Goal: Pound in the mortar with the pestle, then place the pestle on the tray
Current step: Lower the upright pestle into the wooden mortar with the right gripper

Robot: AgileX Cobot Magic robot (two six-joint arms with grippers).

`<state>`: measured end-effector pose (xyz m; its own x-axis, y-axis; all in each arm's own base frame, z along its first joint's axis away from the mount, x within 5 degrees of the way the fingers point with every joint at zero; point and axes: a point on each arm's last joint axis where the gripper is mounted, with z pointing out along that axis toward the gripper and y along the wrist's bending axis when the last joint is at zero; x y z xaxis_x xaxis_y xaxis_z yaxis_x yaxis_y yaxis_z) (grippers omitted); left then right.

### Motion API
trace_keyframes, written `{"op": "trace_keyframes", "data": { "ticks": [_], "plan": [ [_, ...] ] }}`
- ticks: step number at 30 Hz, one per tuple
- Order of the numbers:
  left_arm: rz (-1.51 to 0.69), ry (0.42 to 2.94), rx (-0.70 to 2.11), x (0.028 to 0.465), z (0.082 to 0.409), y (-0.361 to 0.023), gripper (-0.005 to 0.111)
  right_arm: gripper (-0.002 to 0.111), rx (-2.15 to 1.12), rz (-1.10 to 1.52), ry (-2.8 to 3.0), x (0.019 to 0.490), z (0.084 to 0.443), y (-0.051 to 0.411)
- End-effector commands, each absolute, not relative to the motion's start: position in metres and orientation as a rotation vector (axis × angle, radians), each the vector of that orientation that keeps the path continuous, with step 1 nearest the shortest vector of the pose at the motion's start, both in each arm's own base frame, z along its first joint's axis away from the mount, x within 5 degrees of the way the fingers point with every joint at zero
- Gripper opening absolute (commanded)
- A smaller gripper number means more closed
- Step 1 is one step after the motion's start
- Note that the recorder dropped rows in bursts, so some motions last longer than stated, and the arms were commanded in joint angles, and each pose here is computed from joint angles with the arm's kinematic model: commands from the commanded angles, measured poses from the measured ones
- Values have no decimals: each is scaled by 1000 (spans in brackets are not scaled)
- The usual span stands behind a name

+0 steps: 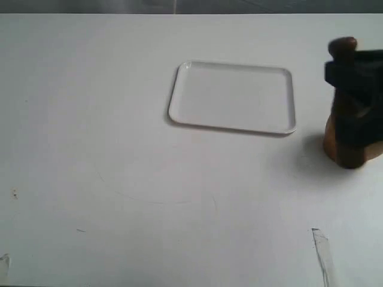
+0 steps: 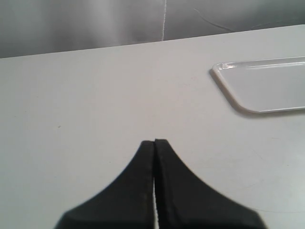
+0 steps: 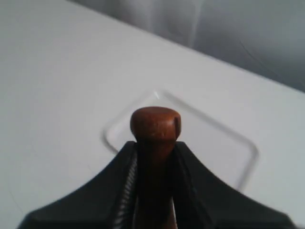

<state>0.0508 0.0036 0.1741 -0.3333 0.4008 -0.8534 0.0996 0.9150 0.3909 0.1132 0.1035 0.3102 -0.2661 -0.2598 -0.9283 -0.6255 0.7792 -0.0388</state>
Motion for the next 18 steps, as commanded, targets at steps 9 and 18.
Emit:
{"op": "trace_keyframes", "data": {
  "ticks": [9,18],
  "plan": [
    [302,1897,361,51,174,3,0,0,-276,390,1718,144,313,65],
    [302,1897,361,51,174,3,0,0,-38,342,1493,145,272,24]
  ]
}}
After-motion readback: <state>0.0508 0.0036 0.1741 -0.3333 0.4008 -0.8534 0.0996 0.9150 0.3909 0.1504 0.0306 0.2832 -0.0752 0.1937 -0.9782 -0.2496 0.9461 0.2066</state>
